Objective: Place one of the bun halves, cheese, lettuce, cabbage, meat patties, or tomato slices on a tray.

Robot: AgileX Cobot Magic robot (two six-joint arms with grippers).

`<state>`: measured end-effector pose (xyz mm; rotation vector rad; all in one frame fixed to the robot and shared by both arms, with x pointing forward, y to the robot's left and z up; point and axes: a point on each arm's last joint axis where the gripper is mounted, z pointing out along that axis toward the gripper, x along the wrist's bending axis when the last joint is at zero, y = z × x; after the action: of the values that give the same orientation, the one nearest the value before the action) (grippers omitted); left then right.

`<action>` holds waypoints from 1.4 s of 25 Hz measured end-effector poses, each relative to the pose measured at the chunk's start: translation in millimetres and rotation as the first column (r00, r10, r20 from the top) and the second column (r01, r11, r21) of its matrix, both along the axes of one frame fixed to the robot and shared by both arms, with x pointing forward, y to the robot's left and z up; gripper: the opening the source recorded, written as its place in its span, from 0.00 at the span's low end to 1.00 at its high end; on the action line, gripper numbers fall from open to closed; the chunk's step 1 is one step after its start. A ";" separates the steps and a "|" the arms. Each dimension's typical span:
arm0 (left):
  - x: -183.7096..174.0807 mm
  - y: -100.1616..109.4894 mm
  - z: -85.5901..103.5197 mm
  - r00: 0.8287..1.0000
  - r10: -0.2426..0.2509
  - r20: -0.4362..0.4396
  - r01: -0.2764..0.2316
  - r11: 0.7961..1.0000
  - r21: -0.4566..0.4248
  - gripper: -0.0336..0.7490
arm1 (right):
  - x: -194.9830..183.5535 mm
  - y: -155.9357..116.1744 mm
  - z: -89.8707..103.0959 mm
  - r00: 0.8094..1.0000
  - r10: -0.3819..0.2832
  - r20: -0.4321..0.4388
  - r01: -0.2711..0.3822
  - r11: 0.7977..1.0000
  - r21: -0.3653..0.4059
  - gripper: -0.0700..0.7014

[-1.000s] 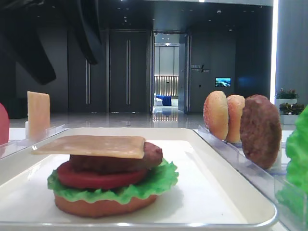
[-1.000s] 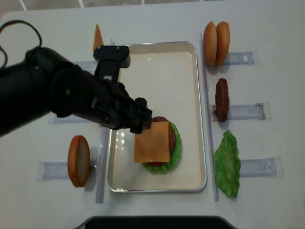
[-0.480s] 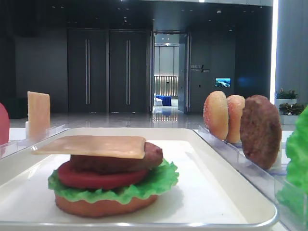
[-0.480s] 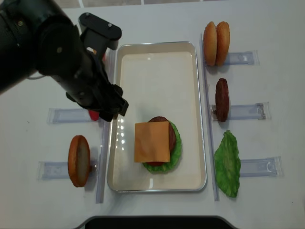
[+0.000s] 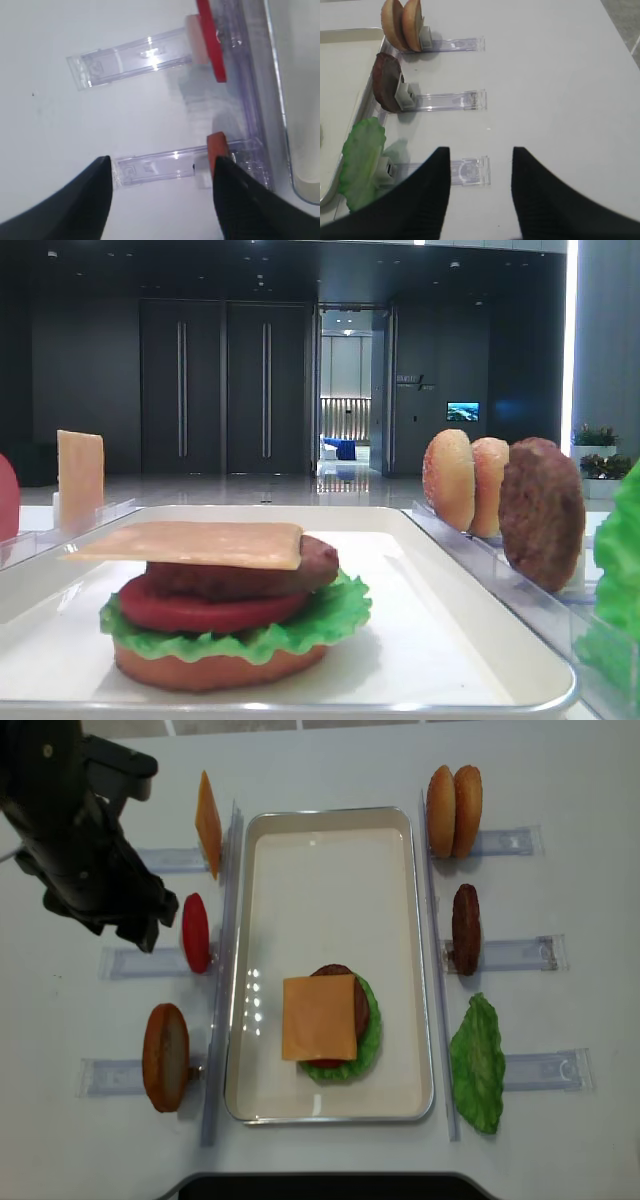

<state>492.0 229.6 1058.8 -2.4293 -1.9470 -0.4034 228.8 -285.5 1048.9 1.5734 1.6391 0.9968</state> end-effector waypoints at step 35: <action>-49.3 74.3 50.9 0.961 0.223 0.163 -0.197 0.967 -0.159 0.64 | 0.0 0.0 0.0 1.000 0.000 0.000 0.000 1.000 0.000 0.46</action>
<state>442.7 303.9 1109.7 -2.3004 -2.3583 -0.5111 228.8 -285.5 1048.9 1.5734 1.6391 0.9968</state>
